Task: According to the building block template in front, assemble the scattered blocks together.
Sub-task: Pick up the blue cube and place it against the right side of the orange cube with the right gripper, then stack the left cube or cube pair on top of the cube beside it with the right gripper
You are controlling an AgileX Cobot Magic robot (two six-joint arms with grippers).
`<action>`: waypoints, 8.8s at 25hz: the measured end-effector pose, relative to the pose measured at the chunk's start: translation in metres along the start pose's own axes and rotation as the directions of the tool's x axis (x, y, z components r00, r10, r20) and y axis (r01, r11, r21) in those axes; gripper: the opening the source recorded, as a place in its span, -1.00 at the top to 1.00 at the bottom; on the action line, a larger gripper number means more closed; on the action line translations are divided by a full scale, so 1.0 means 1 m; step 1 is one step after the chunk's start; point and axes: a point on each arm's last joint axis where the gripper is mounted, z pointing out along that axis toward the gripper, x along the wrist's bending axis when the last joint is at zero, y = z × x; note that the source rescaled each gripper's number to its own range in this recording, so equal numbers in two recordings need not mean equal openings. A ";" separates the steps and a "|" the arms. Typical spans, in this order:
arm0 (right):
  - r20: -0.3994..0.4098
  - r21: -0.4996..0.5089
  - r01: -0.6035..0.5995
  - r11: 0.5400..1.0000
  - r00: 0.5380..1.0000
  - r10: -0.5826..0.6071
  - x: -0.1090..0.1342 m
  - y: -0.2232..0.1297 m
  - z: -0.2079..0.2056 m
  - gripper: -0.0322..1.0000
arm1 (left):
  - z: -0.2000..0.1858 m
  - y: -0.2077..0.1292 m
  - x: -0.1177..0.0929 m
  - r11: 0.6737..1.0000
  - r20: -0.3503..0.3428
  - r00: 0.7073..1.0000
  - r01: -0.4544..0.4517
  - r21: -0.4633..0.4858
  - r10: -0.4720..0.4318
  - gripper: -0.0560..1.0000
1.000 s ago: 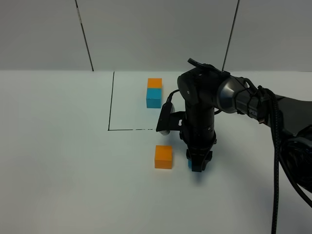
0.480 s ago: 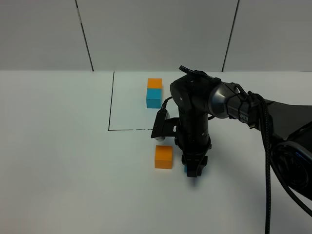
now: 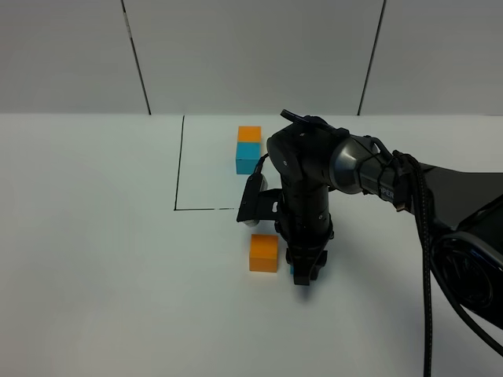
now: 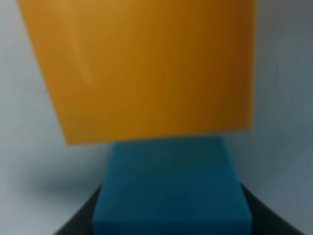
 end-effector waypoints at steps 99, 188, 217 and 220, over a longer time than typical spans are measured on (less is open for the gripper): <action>-0.052 -0.598 -0.800 0.035 0.082 0.995 0.187 -0.336 -0.177 -1.00 | 0.000 0.000 0.000 1.000 0.000 1.000 0.000 0.000 0.000 0.45; -0.137 -0.859 -0.500 0.109 0.430 0.892 0.291 -0.294 -0.212 -0.99 | 0.000 0.000 0.000 1.000 0.000 1.000 0.000 0.000 0.000 0.45; 0.155 -0.184 0.015 0.983 0.988 0.014 0.017 -0.040 -0.068 -0.82 | 0.000 0.000 0.000 1.000 0.000 1.000 0.000 0.000 0.000 0.45; 0.151 -0.165 0.086 0.983 0.987 -0.062 0.021 -0.031 -0.060 -0.80 | 0.000 0.000 0.000 1.000 0.000 1.000 0.000 0.000 0.000 0.45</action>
